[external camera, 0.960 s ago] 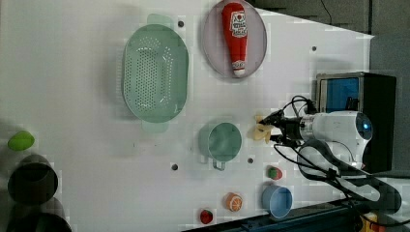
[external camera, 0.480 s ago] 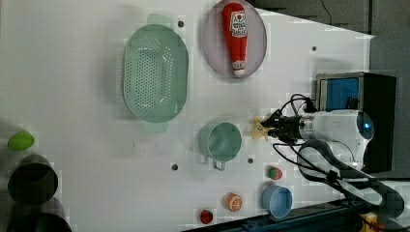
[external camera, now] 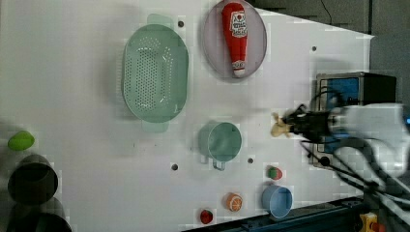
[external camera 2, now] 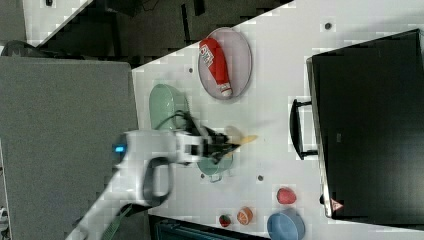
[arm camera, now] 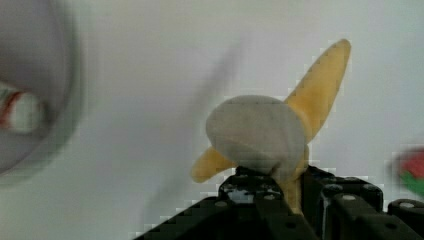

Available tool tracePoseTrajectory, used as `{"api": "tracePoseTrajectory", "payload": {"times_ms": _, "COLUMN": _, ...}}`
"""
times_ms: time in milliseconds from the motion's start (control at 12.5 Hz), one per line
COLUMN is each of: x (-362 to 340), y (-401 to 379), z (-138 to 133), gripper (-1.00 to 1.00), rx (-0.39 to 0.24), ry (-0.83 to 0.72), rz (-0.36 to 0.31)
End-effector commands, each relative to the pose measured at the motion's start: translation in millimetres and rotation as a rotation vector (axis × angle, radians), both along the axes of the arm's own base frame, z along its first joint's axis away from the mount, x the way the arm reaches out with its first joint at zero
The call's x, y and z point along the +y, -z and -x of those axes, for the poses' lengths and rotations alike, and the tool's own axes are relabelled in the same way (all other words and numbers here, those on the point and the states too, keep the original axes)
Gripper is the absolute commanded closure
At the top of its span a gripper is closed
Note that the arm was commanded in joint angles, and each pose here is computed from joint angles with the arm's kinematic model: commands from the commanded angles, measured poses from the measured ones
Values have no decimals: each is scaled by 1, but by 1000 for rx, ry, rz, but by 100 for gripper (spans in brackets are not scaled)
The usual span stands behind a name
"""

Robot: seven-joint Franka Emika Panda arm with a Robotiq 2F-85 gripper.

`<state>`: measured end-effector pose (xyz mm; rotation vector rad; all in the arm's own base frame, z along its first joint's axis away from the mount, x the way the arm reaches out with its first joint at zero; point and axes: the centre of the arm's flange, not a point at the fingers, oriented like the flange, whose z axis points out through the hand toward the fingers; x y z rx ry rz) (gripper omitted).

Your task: Pick banana from table and place on oven.

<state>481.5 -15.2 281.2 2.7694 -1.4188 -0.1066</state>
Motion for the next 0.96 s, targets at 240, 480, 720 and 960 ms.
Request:
{"api": "tracePoseTrajectory", "payload": {"times_ms": 240, "x": -7, "y": -192, "z": -25, "gripper": 56, "rx": -69, "ry": 48, "rz": -5}}
{"api": "tracePoseTrajectory", "payload": {"times_ms": 480, "x": -47, "y": -263, "z": -28, "gripper": 57, "rx": -100, "ry": 116, "rz": -11}}
{"api": "tracePoseTrajectory", "payload": {"times_ms": 720, "x": -113, "y": -282, "z": -22, "gripper": 57, "rx": -127, "ry": 168, "rz": -13}}
{"api": "tracePoseTrajectory", "payload": {"times_ms": 960, "x": -190, "y": -259, "z": -8, "gripper": 57, "rx": -102, "ry": 109, "rz": -19}}
